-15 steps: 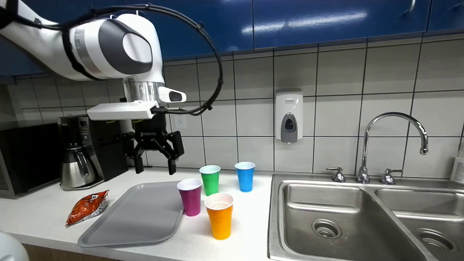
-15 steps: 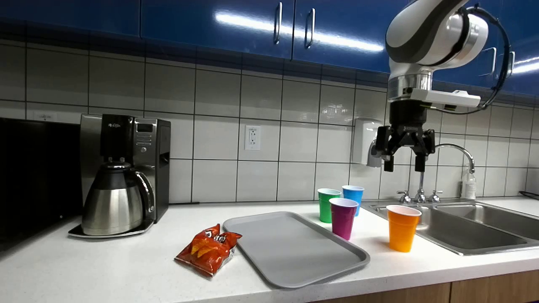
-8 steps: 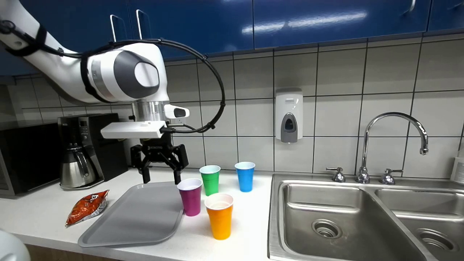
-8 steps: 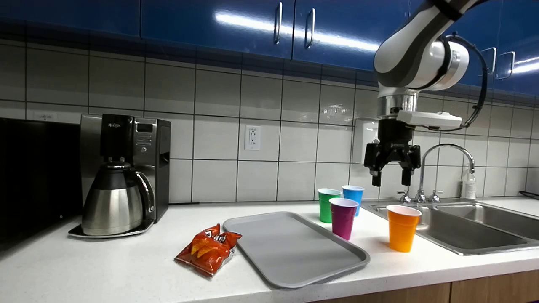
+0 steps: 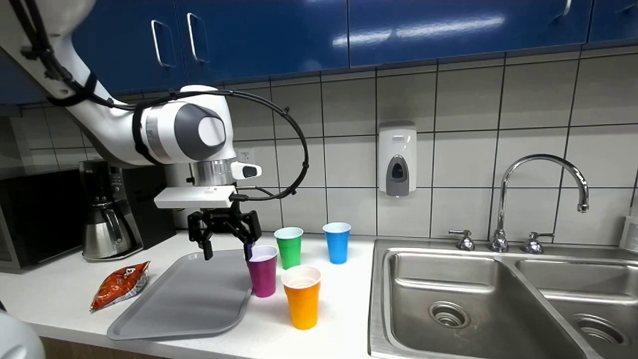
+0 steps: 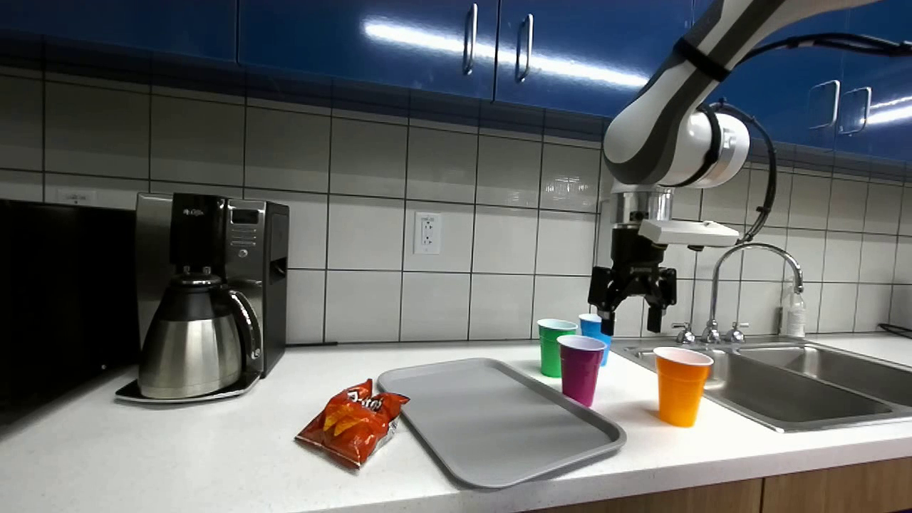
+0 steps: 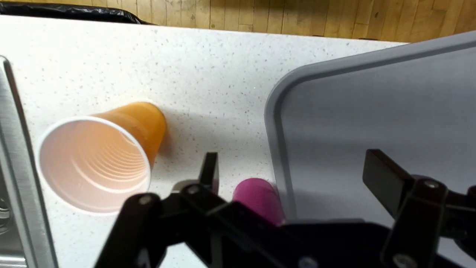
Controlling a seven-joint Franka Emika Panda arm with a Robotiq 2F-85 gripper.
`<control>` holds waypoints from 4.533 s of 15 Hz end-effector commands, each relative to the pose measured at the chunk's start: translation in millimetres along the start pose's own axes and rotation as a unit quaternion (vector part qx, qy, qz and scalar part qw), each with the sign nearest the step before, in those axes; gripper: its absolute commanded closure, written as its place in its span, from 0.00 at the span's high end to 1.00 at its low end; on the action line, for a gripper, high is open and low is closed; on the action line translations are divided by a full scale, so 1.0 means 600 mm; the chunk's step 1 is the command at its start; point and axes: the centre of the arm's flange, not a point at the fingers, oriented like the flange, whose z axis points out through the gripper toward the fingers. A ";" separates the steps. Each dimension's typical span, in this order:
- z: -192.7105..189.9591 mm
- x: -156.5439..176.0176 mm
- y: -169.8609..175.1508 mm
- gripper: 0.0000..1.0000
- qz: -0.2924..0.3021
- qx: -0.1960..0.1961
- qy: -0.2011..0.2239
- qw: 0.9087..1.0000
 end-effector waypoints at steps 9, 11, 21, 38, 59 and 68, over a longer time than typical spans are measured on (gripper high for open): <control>0.029 0.146 -0.025 1.00 -0.024 -0.005 0.023 0.999; 0.038 0.166 -0.026 1.00 -0.026 -0.004 0.020 0.999; 0.094 0.237 -0.043 1.00 -0.038 -0.004 0.004 0.999; 0.105 0.232 -0.026 0.12 -0.038 -0.012 0.000 0.999; -0.015 0.203 -0.069 0.01 -0.077 -0.033 0.044 0.996; -0.038 0.160 -0.177 0.01 -0.095 -0.035 0.050 0.994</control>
